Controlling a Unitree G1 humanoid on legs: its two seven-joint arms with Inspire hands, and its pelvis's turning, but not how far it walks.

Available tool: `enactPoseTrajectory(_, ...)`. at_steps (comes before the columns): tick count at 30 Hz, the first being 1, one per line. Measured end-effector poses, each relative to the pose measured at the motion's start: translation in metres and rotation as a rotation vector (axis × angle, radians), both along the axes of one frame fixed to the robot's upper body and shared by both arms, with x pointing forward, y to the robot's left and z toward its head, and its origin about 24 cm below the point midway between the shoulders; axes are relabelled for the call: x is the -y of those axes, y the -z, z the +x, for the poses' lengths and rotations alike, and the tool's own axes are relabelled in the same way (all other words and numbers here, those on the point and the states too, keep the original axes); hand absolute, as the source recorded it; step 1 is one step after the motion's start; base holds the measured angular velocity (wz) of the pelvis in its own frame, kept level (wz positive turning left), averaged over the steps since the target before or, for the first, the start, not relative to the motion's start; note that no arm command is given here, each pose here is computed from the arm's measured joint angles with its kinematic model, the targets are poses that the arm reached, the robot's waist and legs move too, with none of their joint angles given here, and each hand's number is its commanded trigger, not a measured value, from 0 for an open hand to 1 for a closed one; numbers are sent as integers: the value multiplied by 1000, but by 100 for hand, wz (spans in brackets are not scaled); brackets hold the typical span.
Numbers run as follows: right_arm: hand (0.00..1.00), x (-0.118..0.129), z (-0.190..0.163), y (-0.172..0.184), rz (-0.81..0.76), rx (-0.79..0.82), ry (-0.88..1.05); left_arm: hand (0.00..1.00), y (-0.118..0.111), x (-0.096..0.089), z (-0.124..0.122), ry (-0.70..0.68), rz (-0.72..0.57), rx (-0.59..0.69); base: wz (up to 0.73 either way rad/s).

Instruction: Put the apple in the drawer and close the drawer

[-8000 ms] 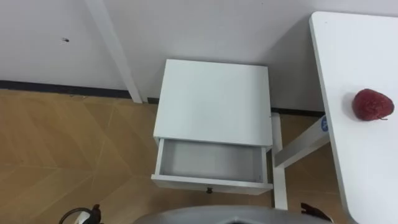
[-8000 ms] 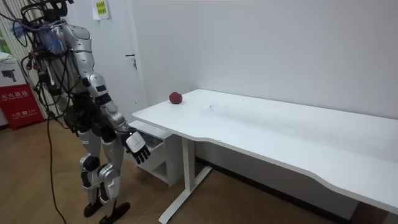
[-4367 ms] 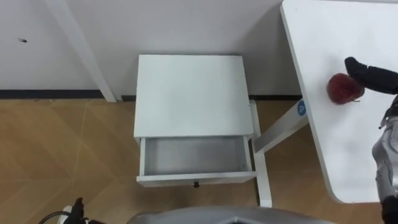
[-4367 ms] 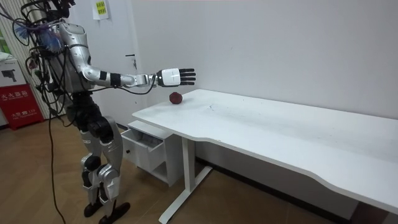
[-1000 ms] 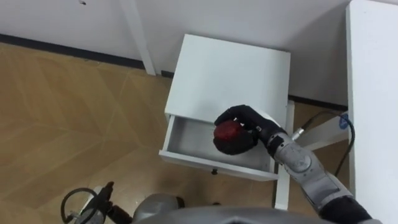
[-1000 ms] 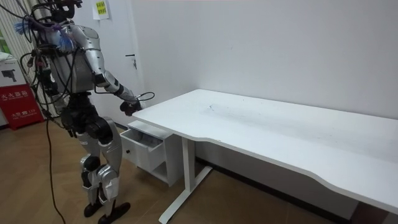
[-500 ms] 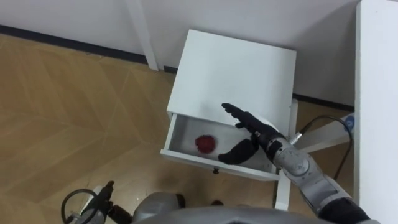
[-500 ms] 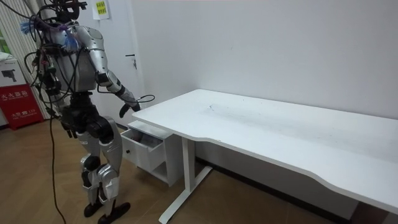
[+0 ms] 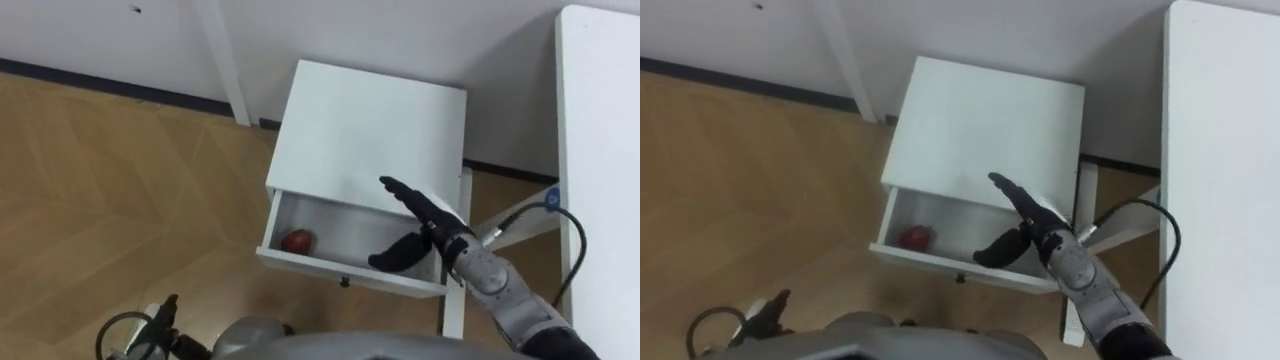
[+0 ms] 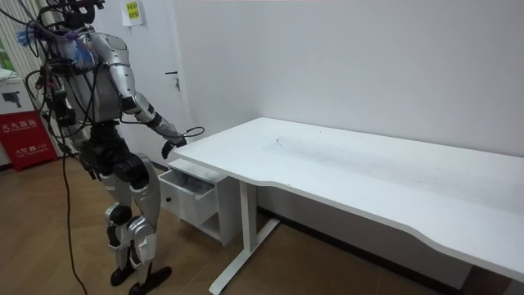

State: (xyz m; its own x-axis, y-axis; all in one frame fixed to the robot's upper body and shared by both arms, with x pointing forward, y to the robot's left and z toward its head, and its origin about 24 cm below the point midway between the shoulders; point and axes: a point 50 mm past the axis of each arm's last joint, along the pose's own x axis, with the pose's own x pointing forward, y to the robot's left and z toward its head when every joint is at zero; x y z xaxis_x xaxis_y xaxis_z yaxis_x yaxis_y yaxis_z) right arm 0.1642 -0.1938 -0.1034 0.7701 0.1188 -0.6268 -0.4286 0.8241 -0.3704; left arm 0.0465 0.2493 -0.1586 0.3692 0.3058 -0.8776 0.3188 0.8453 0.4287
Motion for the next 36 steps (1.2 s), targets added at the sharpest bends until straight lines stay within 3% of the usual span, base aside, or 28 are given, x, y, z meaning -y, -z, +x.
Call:
enactPoseTrajectory(8, 0, 56, -55, 21, -79, -124, 372, 0, 1, -6, -20, -123, 12, -19, -3)
enactPoseTrajectory(15, 0, 98, -106, 33, -155, -257, 652, 0, 1, -10, -15, -160, 19, -30, 6)
enactPoseTrajectory(18, 0, 100, -141, 41, -196, -410, 692, 0, 1, -15, -22, -169, 40, -63, 15)
enactPoseTrajectory(21, 0, 97, -151, 44, -214, -481, 698, 0, 1, -15, -37, -179, 46, -96, -17)
enactPoseTrajectory(36, 0, 79, -127, 49, -161, -418, 693, 0, -1, -20, -26, -211, 130, -59, -10)
